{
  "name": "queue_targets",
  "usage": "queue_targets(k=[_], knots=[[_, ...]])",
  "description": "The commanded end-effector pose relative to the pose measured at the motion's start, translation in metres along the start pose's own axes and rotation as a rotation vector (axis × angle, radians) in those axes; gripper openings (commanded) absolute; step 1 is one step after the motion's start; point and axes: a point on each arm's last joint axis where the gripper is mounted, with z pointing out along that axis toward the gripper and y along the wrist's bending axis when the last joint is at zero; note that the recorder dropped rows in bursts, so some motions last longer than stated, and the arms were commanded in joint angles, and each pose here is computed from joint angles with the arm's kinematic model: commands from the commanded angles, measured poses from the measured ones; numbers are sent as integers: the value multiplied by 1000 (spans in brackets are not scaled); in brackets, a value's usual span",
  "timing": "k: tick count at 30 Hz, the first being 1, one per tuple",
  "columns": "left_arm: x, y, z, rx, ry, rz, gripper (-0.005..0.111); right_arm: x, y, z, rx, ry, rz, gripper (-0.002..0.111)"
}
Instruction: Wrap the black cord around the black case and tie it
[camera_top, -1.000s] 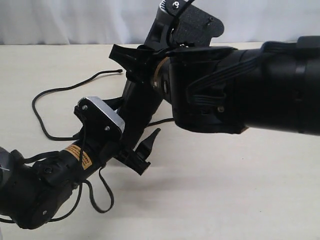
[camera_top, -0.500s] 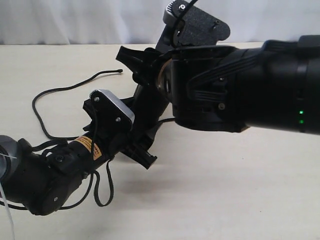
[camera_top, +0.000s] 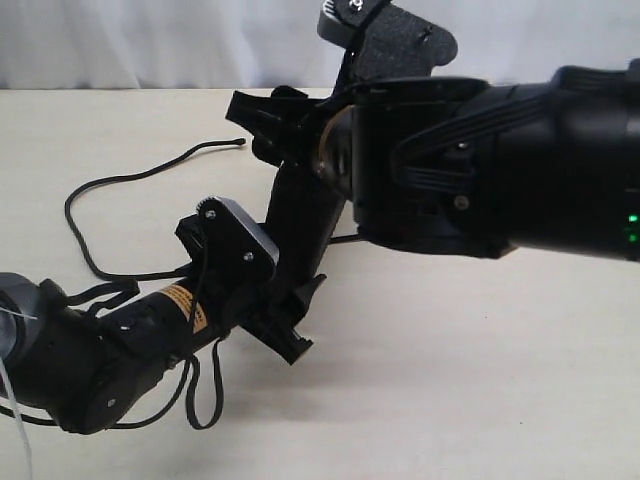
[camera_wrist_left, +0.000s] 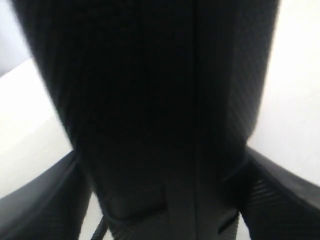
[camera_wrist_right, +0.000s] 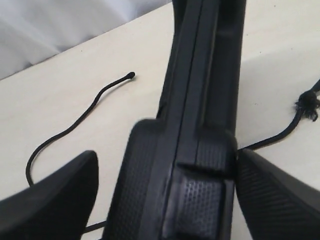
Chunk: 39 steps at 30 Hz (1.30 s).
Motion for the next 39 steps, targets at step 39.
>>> queue_targets(k=[39], knots=[[-4, 10, -11, -95, 140, -211, 0, -31, -179, 176, 270, 301, 238, 56]])
